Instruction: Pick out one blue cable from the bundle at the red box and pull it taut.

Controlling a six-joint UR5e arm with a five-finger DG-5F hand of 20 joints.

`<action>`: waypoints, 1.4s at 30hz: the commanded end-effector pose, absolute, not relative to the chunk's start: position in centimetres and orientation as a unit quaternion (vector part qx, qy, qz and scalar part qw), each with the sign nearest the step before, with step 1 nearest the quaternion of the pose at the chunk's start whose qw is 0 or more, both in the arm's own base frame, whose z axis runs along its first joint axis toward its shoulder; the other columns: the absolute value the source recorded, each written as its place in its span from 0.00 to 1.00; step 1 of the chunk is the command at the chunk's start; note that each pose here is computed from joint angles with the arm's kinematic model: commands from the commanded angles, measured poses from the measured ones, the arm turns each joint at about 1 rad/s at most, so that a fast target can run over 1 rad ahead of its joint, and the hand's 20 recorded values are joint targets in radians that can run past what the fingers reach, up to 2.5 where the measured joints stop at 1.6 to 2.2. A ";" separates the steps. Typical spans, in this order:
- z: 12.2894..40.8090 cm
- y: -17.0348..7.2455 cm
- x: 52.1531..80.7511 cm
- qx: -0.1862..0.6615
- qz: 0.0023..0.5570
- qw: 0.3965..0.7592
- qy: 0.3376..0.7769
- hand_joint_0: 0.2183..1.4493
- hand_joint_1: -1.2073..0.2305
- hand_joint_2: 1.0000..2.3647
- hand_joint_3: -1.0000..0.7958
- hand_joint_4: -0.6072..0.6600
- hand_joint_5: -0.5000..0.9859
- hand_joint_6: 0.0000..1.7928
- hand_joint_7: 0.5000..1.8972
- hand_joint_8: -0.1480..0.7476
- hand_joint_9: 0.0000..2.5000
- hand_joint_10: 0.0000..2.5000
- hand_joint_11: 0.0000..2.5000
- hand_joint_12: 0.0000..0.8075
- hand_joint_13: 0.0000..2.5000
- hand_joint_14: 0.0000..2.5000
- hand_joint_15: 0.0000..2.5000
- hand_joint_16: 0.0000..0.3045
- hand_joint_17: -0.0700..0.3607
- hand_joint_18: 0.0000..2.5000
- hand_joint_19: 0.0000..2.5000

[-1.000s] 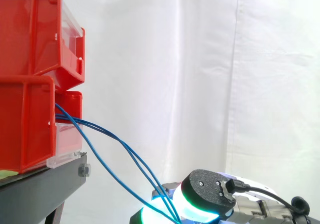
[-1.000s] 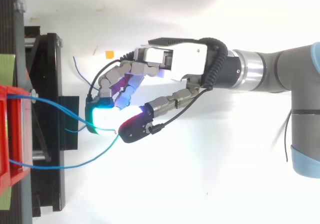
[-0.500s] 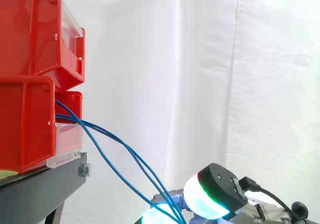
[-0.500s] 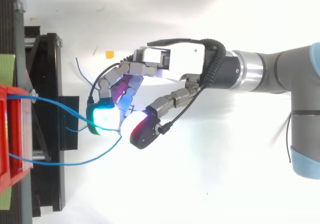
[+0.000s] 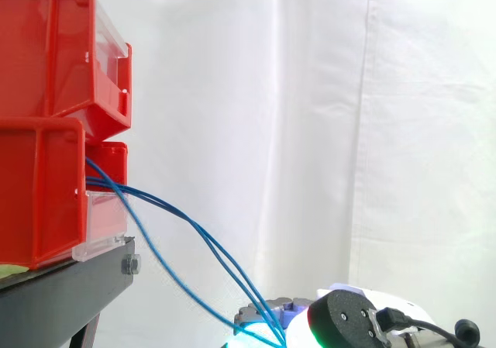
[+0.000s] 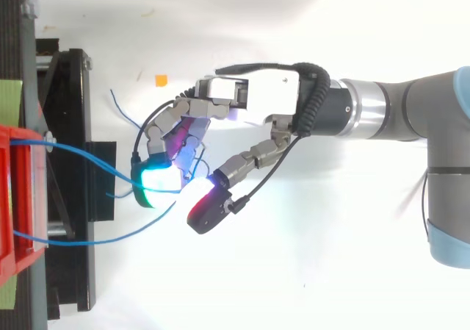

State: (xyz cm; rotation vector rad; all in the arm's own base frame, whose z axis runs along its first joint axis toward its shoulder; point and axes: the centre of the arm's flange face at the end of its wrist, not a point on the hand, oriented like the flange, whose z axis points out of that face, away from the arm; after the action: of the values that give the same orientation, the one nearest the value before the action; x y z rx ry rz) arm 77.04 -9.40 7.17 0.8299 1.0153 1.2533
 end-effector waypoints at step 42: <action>7.8 -10.1 77.9 0.398 0.556 0.578 0.446 0.35 0.27 0.02 0.48 0.55 0.25 0.50 0.39 0.54 0.52 0.01 0.33 0.53 0.39 0.01 0.18 0.19 0.46 0.33 0.26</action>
State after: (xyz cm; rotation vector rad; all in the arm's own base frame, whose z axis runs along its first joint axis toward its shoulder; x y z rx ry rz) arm 77.91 -10.03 7.94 0.9119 1.0386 1.2905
